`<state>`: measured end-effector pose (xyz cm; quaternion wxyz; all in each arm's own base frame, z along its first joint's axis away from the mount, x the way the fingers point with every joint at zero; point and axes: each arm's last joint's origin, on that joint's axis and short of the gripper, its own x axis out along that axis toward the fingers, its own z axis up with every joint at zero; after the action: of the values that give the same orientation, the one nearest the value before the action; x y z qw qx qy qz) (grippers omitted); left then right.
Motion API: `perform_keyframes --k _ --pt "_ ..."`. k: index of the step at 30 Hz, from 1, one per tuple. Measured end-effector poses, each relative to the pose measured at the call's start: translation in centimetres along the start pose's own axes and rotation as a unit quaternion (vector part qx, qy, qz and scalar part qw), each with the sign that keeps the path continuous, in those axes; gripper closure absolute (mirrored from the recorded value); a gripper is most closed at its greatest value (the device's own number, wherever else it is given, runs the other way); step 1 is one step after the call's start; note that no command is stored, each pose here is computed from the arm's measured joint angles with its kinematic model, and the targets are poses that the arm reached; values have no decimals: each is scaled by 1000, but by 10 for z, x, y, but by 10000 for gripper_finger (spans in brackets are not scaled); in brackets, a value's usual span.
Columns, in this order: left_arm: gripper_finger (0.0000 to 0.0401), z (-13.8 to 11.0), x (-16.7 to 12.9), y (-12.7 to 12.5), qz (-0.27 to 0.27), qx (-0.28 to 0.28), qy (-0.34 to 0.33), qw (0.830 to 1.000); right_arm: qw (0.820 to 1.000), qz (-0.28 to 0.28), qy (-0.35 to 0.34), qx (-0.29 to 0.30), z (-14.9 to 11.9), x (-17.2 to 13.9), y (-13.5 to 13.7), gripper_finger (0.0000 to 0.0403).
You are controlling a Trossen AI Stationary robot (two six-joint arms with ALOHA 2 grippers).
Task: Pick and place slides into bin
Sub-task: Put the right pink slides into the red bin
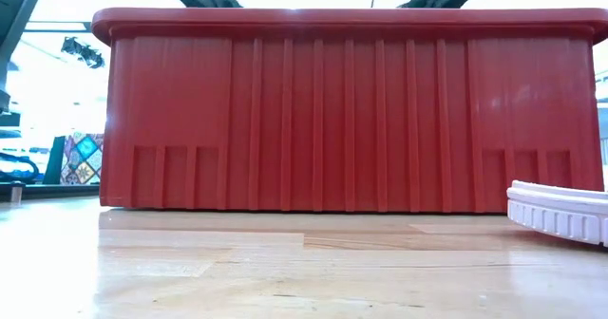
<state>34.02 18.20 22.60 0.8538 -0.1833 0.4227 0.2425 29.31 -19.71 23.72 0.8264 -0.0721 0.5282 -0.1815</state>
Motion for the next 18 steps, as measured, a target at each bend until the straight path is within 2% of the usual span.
perform_keyframes --k 5,10,14,18 --pt "384 4 -29 -17 -17 10 -31 999 997 -9 -47 56 6 -37 5 81" --pt "395 5 -54 -37 -40 19 -60 997 990 -6 -115 83 13 -84 20 81" --pt "392 2 -73 -52 -60 20 -72 995 979 20 -169 111 17 -120 43 81" --pt "380 -5 -94 -69 -78 45 -78 993 965 67 -212 137 19 -151 72 81"
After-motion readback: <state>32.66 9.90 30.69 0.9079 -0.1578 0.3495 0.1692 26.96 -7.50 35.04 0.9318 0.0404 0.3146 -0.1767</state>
